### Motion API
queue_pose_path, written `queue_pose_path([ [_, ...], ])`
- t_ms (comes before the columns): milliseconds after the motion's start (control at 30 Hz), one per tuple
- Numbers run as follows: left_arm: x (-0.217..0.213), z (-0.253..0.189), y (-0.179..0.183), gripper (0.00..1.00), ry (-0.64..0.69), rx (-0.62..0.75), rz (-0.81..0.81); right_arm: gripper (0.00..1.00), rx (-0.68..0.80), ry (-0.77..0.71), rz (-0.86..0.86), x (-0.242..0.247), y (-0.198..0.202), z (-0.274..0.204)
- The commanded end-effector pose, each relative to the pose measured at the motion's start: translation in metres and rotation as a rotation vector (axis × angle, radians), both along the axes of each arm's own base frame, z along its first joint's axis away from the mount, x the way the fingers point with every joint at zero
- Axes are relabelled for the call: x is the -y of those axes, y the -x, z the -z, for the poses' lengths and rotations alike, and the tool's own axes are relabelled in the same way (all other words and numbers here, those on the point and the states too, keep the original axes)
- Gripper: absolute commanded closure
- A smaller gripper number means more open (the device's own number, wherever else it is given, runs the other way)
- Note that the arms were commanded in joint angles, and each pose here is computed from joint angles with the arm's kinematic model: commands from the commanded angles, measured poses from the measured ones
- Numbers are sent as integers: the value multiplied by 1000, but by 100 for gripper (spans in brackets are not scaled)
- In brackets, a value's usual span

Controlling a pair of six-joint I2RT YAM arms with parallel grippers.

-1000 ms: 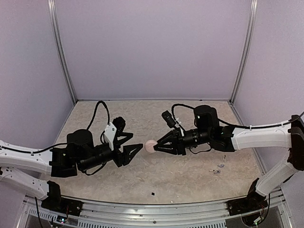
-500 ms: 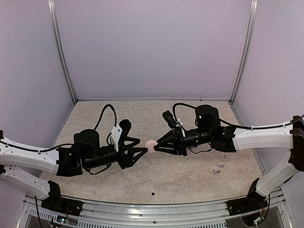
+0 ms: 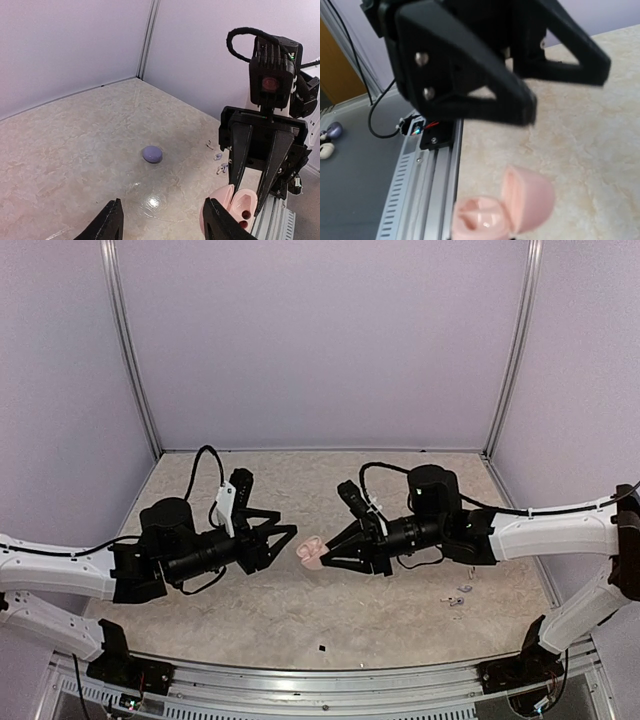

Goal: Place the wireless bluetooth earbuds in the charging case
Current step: Open the charging case, then pass from the right arm to the left

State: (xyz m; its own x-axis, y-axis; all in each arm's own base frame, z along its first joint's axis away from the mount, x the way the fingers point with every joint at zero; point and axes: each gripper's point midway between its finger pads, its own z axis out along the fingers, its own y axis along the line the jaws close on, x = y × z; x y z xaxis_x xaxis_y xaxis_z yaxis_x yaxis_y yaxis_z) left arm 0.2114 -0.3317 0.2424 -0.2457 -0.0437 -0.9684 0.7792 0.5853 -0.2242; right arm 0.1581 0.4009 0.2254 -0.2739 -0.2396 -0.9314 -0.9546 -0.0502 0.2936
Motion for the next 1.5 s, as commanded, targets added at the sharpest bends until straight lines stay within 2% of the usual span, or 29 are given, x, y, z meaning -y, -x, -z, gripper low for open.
queue_pose_path([
  [0, -11, -17, 2, 43, 62, 48, -7, 100, 36, -58, 15, 2, 1, -18],
  [100, -21, -24, 15, 39, 121, 100, 27, 100, 24, -106, 51, 6, -6, -26],
  [267, -34, -32, 31, 36, 214, 181, 70, 100, 48, -266, 109, 19, -17, -61],
  [400, -20, -42, 47, 37, 244, 228, 188, 100, 101, -369, 141, 24, -20, -85],
  [600, 2, -56, 58, 40, 321, 250, 309, 100, 90, -493, 146, 31, -17, -108],
  [867, 20, -77, 56, 44, 411, 283, 344, 100, 84, -524, 86, 20, -7, -108],
  [1467, 51, -88, 45, 55, 433, 281, 366, 100, 97, -570, 63, 13, -4, -112],
])
